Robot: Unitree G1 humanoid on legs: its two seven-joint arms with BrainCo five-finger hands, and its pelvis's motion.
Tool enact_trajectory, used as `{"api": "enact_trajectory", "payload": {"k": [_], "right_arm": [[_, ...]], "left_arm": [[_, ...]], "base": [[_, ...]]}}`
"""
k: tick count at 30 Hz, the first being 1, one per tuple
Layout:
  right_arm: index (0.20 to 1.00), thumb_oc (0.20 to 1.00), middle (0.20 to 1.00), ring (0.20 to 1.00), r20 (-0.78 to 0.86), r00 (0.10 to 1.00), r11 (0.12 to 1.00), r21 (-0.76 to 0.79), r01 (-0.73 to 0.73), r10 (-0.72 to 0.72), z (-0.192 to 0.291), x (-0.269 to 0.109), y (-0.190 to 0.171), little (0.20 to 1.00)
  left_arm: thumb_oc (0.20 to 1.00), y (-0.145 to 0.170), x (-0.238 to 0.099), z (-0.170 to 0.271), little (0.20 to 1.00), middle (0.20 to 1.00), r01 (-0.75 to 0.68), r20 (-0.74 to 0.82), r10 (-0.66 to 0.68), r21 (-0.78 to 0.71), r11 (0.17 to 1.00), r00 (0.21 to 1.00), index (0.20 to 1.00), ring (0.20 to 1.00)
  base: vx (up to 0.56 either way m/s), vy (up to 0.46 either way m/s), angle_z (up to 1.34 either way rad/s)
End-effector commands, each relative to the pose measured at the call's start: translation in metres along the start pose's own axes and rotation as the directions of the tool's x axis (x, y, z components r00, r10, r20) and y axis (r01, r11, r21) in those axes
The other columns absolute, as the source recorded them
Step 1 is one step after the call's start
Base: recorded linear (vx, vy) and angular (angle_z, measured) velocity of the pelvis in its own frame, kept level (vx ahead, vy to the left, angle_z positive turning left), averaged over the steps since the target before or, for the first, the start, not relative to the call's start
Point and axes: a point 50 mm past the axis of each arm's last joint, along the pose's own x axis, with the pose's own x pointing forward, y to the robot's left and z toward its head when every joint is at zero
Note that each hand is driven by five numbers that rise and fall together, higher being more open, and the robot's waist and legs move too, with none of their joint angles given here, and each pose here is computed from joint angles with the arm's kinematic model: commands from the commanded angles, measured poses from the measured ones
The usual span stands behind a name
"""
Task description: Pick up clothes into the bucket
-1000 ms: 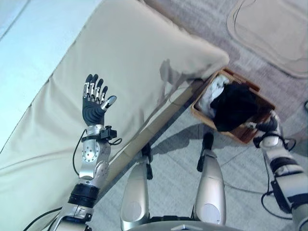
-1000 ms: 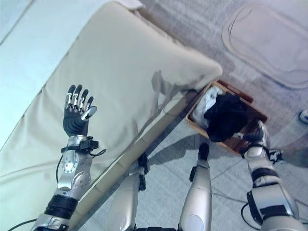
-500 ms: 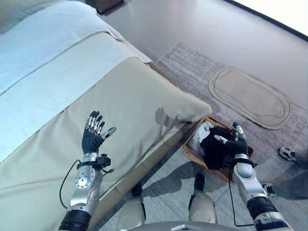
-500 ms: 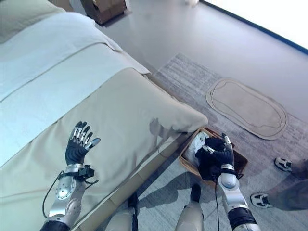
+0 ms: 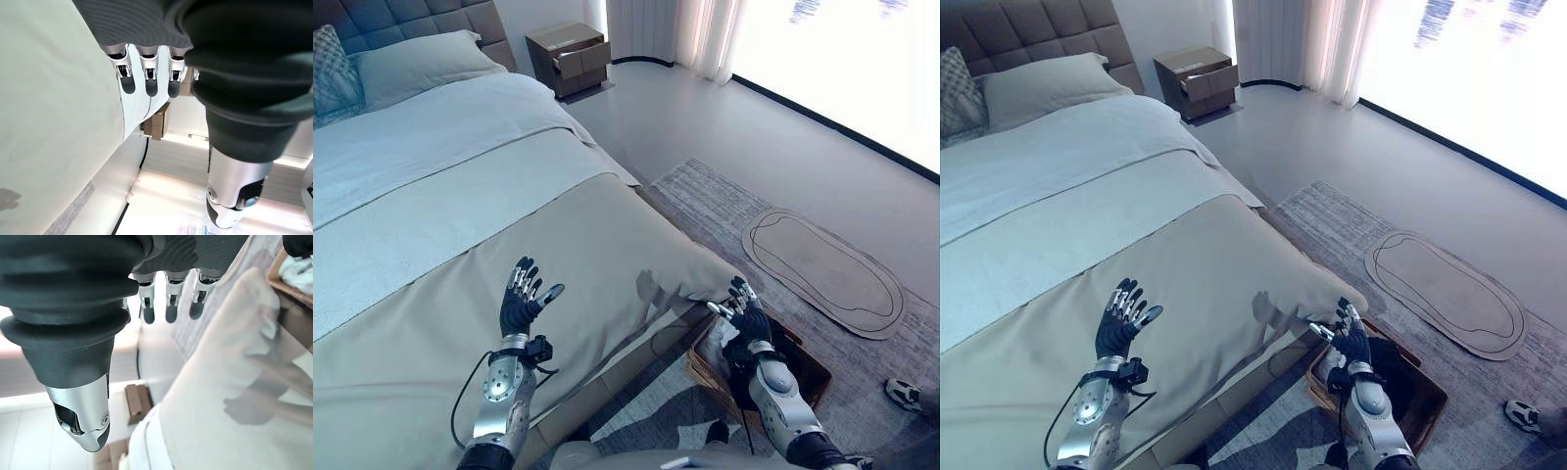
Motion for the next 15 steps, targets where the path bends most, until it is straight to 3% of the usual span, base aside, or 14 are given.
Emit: {"api": "enact_trajectory", "payload": {"k": [1,15], "right_arm": [[1.000,1.000,1.000,1.000,0.134,0.988,0.996,-0.061,-0.072,0.080,0.0278,0.0061,0.0129,1.000],[1.000,1.000,1.000,1.000,0.134,0.988,0.996,-0.064,-0.068,0.076,0.0282,0.0062,0.0100,1.000]], "left_arm": [[1.000,-0.0097,0.0133,0.0241,1.000,1.000,0.077,0.117,-0.085,0.070,0.995,0.990,1.000,1.000],[1.000,-0.0098,0.0089,0.0267,1.000,1.000,0.084,0.128,-0.093,0.077,0.994,0.987,1.000,1.000]], "base": [[0.02,0.020,0.14],[0.01,0.004,0.07]]}}
